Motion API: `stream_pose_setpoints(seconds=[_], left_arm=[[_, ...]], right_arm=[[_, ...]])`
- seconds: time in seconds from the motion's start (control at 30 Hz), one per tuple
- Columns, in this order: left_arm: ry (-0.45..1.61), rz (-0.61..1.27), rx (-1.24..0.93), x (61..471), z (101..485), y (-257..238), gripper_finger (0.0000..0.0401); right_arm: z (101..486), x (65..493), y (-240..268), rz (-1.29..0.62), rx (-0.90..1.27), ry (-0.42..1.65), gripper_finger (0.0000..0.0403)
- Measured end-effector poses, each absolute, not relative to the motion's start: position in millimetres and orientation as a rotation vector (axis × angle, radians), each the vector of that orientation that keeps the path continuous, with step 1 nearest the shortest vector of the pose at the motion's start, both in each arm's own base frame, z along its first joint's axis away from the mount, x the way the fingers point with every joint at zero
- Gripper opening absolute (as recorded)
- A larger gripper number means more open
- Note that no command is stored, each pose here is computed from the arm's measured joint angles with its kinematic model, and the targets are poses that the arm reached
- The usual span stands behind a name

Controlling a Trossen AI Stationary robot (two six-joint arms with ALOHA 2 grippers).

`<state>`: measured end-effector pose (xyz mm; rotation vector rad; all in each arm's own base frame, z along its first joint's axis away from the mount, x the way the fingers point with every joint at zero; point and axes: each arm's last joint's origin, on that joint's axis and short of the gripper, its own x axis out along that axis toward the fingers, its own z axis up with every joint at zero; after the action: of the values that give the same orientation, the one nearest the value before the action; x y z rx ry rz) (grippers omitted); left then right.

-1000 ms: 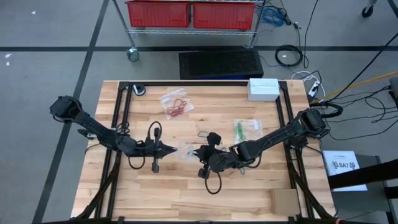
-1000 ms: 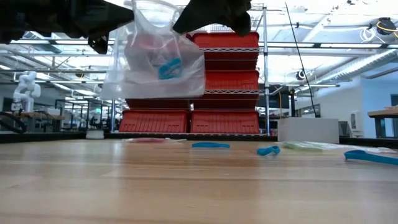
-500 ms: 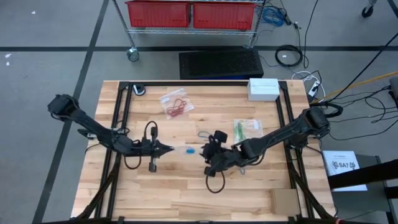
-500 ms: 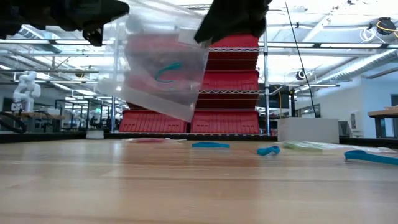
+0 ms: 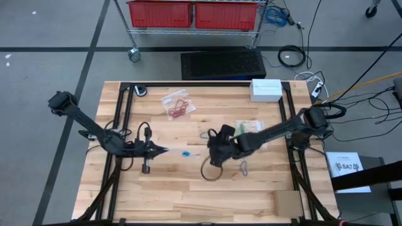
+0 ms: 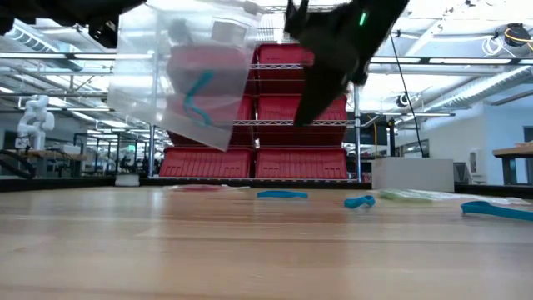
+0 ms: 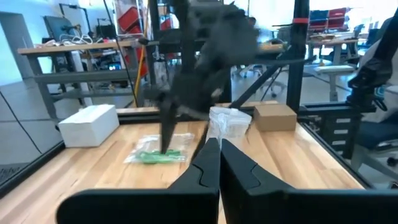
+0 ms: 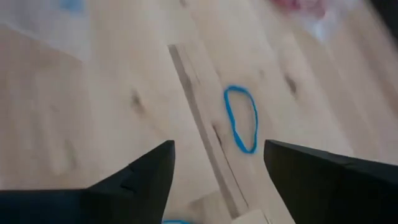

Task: Sort rubber bands
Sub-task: Put the top blue rubber band into the zip bag

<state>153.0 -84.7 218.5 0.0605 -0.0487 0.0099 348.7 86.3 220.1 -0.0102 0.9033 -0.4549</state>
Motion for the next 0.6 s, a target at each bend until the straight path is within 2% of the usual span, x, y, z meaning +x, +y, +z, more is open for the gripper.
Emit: stream_pose_setpoints(seconds=[0.3,0.6], left_arm=[[-0.036,-0.016,0.070,146.3,219.8,-86.0,0.0000],[-0.026,-0.018,0.077,146.4,218.7,-86.0,0.0000]], right_arm=[[157.3,348.4,17.6,-0.388,0.102,0.978,0.0242],[134.9,339.8,-15.4,-0.349,0.069,0.939,0.0242]])
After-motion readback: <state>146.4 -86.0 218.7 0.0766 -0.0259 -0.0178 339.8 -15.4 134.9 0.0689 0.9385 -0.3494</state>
